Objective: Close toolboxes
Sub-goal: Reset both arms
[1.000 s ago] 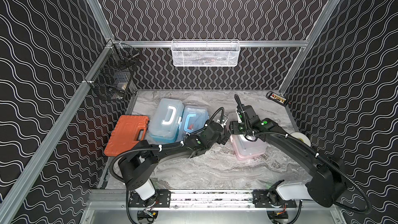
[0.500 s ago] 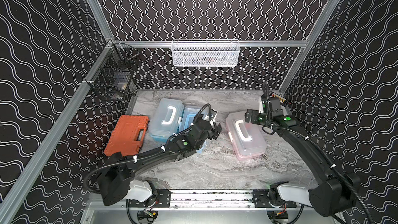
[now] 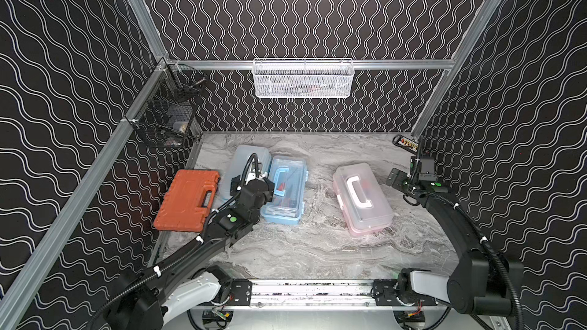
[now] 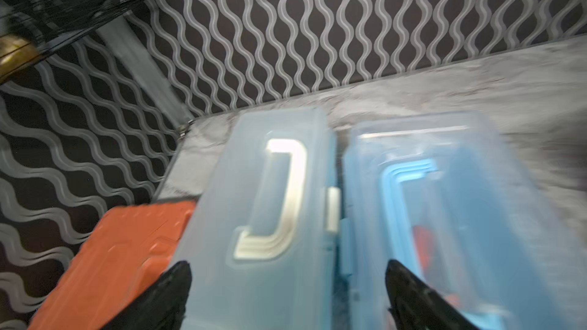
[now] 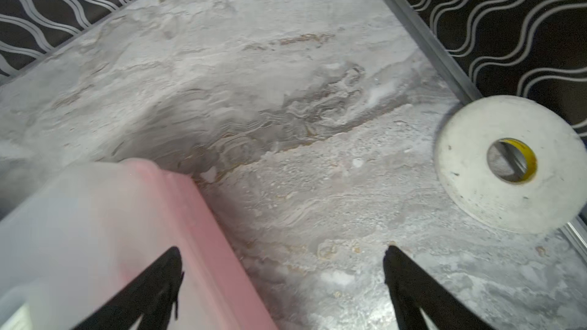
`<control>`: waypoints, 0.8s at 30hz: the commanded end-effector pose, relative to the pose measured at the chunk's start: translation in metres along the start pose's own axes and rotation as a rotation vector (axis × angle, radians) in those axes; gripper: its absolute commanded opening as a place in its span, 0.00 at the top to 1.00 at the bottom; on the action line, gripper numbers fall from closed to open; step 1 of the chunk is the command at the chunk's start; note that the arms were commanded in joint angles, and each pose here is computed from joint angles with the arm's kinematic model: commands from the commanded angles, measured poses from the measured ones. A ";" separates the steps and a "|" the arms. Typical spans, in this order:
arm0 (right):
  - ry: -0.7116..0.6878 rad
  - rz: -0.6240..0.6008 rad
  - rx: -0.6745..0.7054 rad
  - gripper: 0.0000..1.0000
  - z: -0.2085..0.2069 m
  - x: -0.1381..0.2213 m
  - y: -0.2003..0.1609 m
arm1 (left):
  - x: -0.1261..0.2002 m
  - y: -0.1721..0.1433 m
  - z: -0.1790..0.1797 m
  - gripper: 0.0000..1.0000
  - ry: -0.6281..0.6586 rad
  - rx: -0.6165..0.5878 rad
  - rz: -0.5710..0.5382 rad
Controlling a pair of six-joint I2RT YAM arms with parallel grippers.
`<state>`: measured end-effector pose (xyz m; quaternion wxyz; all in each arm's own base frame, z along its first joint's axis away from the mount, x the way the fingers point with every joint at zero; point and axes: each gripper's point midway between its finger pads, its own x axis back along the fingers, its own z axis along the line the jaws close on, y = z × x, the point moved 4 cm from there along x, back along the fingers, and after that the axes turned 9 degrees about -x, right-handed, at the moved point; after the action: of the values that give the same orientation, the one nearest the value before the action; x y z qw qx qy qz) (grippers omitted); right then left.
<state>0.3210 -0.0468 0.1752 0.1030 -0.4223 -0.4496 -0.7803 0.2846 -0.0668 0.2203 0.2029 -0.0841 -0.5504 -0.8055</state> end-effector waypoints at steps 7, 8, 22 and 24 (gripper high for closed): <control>-0.099 -0.220 -0.033 0.01 -0.034 -0.030 0.011 | -0.018 -0.059 0.032 0.01 0.223 0.068 0.045; -0.100 -0.226 -0.040 0.01 -0.036 -0.033 0.011 | -0.023 -0.064 0.029 0.01 0.194 0.078 0.047; 0.157 -0.421 -0.017 0.01 -0.027 -0.068 -0.011 | -0.079 -0.094 0.034 0.01 0.051 0.164 -0.019; 0.170 -0.404 -0.014 0.01 -0.024 -0.072 -0.011 | -0.086 -0.091 0.032 0.01 0.024 0.161 -0.039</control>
<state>0.3299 -0.0783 0.0865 -0.0042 -0.3231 -0.5003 -0.8033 0.3224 0.0157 0.1572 0.1815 0.0358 -0.6568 -0.7311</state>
